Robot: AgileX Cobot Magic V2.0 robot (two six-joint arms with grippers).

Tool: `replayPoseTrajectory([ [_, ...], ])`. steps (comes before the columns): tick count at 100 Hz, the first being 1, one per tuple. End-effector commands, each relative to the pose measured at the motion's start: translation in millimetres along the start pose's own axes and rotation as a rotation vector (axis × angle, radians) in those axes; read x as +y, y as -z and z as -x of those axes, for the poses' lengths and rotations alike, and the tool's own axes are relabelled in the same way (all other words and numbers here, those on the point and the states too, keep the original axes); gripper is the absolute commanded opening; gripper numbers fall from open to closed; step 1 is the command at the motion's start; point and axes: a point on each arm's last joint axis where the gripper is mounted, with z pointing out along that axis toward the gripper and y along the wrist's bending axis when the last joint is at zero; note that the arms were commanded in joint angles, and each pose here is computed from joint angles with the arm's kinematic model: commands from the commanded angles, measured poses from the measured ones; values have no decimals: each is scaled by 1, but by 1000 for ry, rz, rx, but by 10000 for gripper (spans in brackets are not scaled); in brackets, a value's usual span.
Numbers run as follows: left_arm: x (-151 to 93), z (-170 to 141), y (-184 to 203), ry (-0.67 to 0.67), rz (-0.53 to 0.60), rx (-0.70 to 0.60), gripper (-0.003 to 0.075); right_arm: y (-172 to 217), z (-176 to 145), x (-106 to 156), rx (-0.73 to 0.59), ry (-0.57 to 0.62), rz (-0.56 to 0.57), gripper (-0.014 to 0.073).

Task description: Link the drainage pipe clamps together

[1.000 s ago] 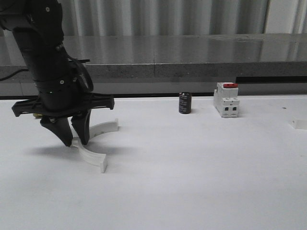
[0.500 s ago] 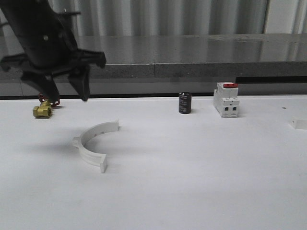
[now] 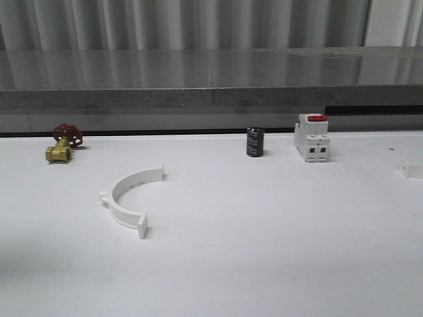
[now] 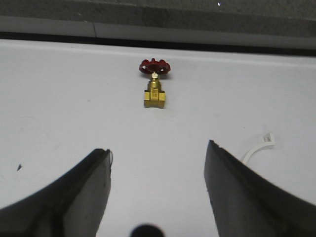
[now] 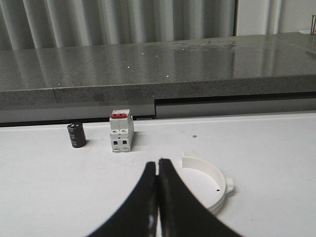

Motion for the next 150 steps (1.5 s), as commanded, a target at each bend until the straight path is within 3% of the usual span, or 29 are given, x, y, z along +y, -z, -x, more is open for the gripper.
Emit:
replayPoseTrajectory([
  [1,6,-2,36,6,-32,-169,420,3,16,1,-123,17,10,-67],
  [24,23,-62,78,14,-44,-254,420,3,16,1,-123,17,10,-67],
  [45,33,-107,95,20,-49,-298,400,3,16,1,-123,17,10,-67],
  [54,36,-120,99,21,-54,-324,314,3,16,1,-125,17,11,-67],
  [75,39,-130,103,19,-55,-350,-23,3,18,2,-148,17,13,-67],
  [95,39,-130,103,20,-54,-345,-20,6,31,2,-133,17,10,-67],
  [121,39,-130,103,20,-54,-345,-20,-2,83,6,71,-2,-10,-67],
  [138,39,-130,103,20,-54,-345,-20,-41,109,8,360,-2,-37,-67],
  [150,39,-130,103,20,-54,-345,-20,-78,123,9,485,-2,-48,-67],
])
